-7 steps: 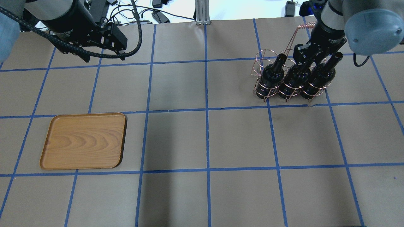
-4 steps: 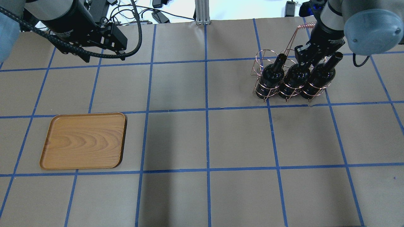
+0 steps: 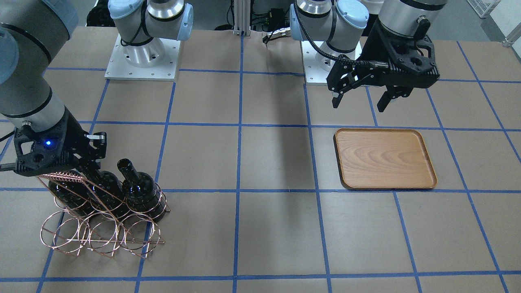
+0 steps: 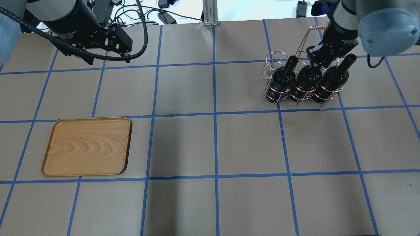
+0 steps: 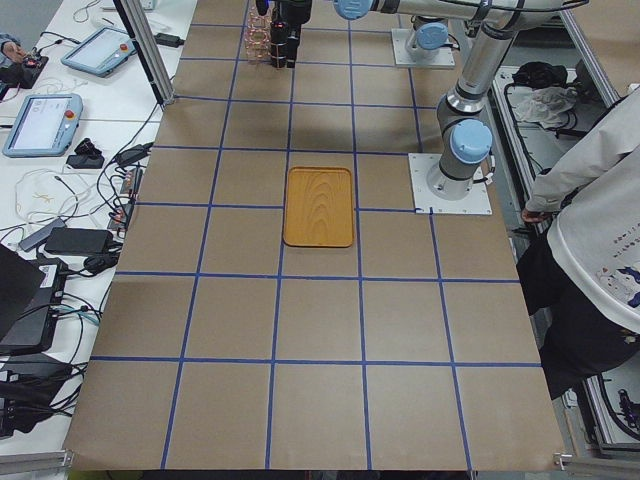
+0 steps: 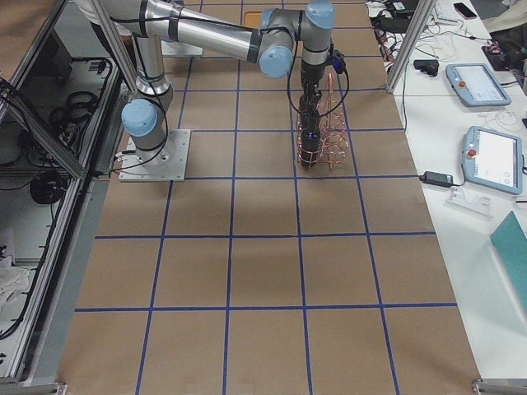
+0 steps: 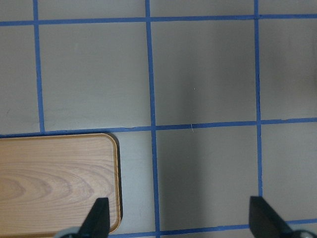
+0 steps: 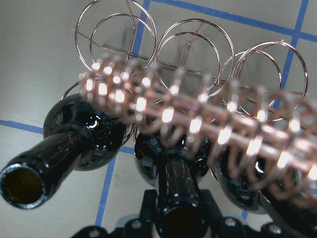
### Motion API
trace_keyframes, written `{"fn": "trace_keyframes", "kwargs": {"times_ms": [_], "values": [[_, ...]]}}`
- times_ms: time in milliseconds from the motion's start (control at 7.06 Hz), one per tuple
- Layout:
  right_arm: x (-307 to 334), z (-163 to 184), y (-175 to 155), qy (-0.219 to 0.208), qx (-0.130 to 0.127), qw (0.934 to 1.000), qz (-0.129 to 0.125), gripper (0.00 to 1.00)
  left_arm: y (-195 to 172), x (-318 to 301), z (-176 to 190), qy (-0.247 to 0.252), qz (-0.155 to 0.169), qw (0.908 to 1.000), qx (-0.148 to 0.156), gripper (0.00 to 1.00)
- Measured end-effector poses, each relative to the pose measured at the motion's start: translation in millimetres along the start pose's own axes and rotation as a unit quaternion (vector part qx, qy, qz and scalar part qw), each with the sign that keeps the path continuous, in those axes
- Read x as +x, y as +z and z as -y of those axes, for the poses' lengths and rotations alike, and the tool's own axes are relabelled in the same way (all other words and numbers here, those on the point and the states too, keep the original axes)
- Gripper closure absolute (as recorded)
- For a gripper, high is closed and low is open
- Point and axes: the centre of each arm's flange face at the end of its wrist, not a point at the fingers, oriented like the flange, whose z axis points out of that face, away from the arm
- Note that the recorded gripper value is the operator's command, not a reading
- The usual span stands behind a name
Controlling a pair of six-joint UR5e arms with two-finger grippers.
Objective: Take wine from basket and place on tray
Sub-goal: 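Move the right gripper over the wine rack and lower toward the middle bottle, then grasp the middle dark wine bottle with the right gripper and lift it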
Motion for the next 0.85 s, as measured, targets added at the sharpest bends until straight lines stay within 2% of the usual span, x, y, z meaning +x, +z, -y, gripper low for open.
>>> {"fn": "trace_keyframes", "kwargs": {"times_ms": [425,850], "values": [[4,2,-25,-0.001,-0.006,0.9999,-0.011,1.00,0,0,0,0.000,0.000,1.0000,0.000,0.00],[2,-1,-65,-0.002,-0.021,0.9997,-0.007,1.00,0,0,0,0.000,0.000,1.0000,0.000,0.00]]}}
